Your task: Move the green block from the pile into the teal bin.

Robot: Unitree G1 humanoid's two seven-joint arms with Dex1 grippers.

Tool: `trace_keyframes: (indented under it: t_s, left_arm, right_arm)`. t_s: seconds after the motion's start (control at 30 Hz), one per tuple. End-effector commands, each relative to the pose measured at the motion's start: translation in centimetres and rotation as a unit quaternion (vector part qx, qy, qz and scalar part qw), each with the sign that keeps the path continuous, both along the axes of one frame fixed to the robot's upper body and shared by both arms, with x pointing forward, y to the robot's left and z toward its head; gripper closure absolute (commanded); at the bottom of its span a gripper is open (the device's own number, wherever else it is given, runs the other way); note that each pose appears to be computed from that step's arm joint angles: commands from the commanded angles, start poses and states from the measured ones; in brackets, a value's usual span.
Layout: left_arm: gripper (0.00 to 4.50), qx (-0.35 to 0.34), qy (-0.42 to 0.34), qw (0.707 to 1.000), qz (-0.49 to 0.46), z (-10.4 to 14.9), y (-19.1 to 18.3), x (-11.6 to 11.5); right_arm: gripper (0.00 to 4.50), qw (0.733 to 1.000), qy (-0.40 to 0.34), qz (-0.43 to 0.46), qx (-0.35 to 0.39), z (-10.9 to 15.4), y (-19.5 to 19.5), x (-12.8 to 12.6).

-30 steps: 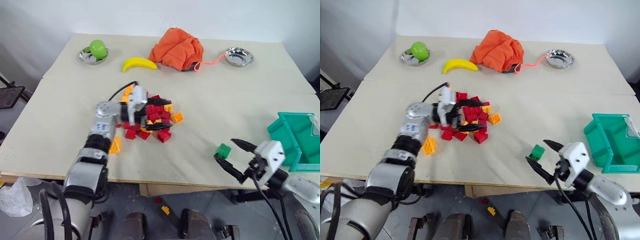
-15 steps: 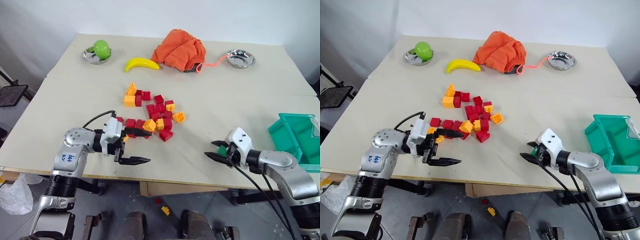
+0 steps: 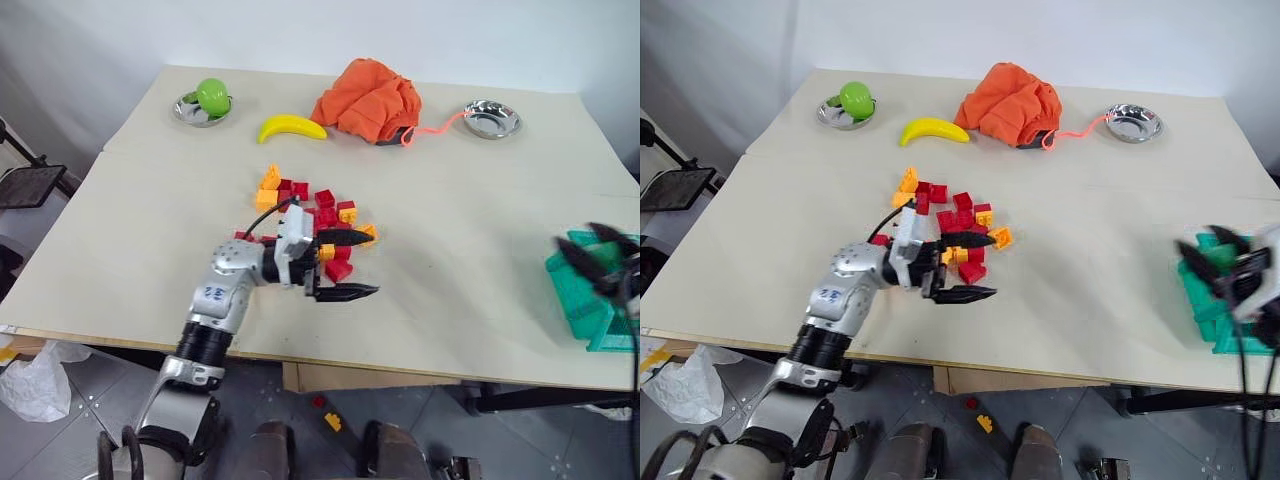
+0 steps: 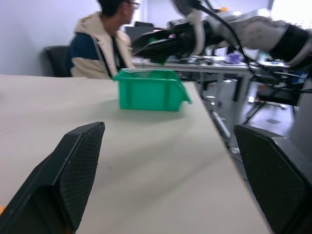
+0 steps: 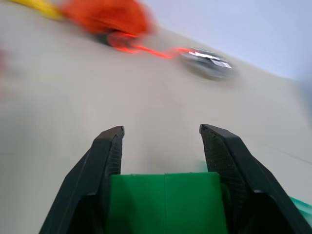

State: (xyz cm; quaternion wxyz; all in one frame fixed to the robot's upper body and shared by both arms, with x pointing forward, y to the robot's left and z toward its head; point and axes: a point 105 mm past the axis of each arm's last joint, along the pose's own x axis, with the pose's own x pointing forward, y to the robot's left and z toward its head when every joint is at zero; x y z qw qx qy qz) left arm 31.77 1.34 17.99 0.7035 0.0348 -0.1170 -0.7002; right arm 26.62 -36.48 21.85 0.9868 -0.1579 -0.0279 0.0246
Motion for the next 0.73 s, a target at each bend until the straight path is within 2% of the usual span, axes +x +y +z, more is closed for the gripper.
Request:
trace_keyframes:
  t_s: [0.03,0.1,0.17,0.2,0.3,0.33,0.4,0.47,0.57,0.67,0.73]
  left_arm:
    - [0.0,-0.005,-0.014,1.0,0.008,0.4,-0.4,0.2]
    - [0.0,0.0,-0.01,1.0,0.011,0.0,0.4,0.2]
    - [0.0,0.012,-0.005,1.0,0.023,-0.3,1.9,0.3]
    - [0.0,0.016,-0.006,0.999,0.031,-0.3,2.5,0.4]
    - [0.0,0.032,-0.019,0.999,0.038,-0.1,4.1,0.1]
    - [0.0,0.031,-0.028,0.998,0.049,0.2,4.8,0.2]
    - [0.0,0.034,-0.048,0.995,0.078,0.7,6.1,0.4]
    - [0.0,0.058,-0.061,0.99,0.111,0.3,7.4,0.8]
    - [0.0,0.066,-0.059,0.983,0.16,0.0,9.6,0.9]
    - [0.0,0.067,-0.039,0.975,0.21,-0.3,11.8,0.9]
    - [0.0,0.083,-0.028,0.963,0.253,-1.6,14.1,0.9]
  right_arm:
    - [2.37,0.998,0.025,-0.055,-0.025,-0.6,-2.8,0.4]
    - [2.37,0.996,0.032,-0.077,-0.02,-1.2,-3.7,1.0]
    - [1.61,0.996,0.022,-0.085,-0.015,-0.9,-4.0,1.3]
    - [1.36,0.996,0.015,-0.088,-0.022,-0.7,-4.1,1.4]
    - [0.31,0.998,-0.007,-0.06,-0.017,0.7,-3.3,1.4]
    - [0.03,0.999,-0.025,-0.023,-0.013,1.5,-2.1,1.5]
    - [0.03,0.997,-0.042,0.064,-0.018,2.0,1.0,1.6]
    - [0.03,0.98,-0.026,0.195,-0.029,1.0,5.5,1.2]
    - [0.03,0.951,0.005,0.309,-0.03,-1.2,10.6,0.9]
    - [0.03,0.919,0.047,0.391,-0.023,-3.9,14.8,0.4]
    - [0.03,0.909,0.072,0.411,-0.021,-6.2,16.0,0.4]
